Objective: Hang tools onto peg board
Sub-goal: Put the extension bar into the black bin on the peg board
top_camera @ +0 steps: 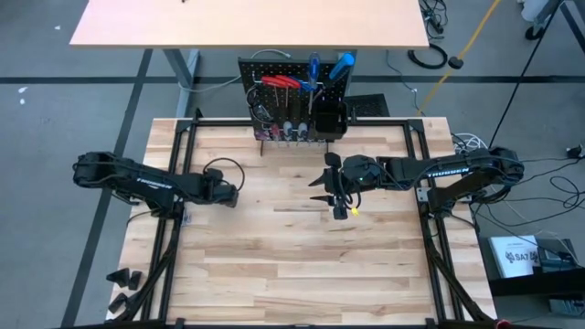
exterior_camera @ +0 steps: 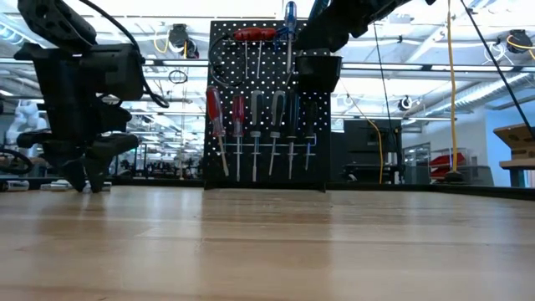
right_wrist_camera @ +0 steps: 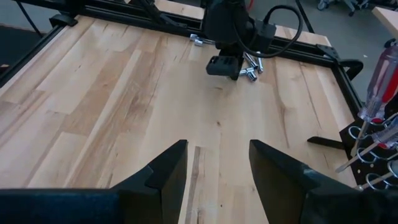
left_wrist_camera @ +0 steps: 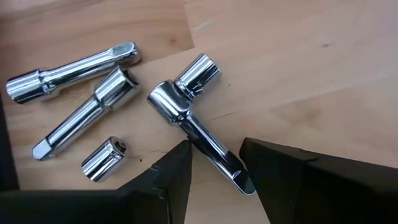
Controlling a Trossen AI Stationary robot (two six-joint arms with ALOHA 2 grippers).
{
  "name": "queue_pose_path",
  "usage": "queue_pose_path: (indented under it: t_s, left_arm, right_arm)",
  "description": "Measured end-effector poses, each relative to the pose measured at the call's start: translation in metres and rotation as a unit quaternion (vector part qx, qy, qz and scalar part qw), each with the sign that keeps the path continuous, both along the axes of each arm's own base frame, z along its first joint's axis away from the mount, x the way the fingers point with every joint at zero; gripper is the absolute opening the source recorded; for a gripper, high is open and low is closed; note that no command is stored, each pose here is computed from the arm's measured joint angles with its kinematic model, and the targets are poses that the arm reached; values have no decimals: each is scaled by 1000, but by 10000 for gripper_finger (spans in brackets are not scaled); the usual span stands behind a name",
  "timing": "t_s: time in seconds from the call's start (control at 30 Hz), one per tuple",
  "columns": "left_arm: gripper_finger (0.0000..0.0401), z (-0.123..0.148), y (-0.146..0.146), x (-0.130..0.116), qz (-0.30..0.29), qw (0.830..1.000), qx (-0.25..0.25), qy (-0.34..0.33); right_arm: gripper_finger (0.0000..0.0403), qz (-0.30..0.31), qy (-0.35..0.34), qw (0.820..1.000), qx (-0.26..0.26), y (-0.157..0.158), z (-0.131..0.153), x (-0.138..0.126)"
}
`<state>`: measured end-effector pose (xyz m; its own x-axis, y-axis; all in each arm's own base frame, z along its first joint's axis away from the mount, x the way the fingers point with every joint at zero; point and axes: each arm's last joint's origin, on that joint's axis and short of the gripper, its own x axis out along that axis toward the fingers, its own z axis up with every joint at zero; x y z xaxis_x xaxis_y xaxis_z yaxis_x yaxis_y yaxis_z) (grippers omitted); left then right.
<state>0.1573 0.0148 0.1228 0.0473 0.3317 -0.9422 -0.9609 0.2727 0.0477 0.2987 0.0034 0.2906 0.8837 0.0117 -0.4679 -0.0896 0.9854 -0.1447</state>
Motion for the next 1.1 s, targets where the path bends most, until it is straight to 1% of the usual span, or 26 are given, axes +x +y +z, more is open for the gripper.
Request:
queue_pose_path:
  t_s: [0.13,0.37,0.47,0.63,0.8,0.87,0.97,1.1]
  left_arm:
    - [125,0,0,1,-14,1000,-6,-3]
    - [56,0,-1,3,-27,1000,-9,-7]
    - [38,0,-1,3,-28,1000,-9,-5]
    - [38,0,-1,3,-32,999,-6,-4]
    - [41,6,-1,1,-62,998,-2,-17]
    - [41,10,-3,1,-75,996,-16,-40]
    - [41,19,-5,0,-100,992,-11,-72]
    - [41,33,-10,6,-152,977,-4,-148]
  right_arm:
    - [164,0,0,1000,0,0,0,0]
    - [164,0,0,1000,0,0,0,0]
    - [164,0,0,1000,0,0,0,0]
    - [164,0,0,1000,0,0,0,0]
    - [164,0,0,1000,0,0,0,0]
    - [164,0,0,1000,0,0,0,0]
    - [164,0,0,1000,0,0,0,0]
    - [165,0,0,1000,0,0,0,0]
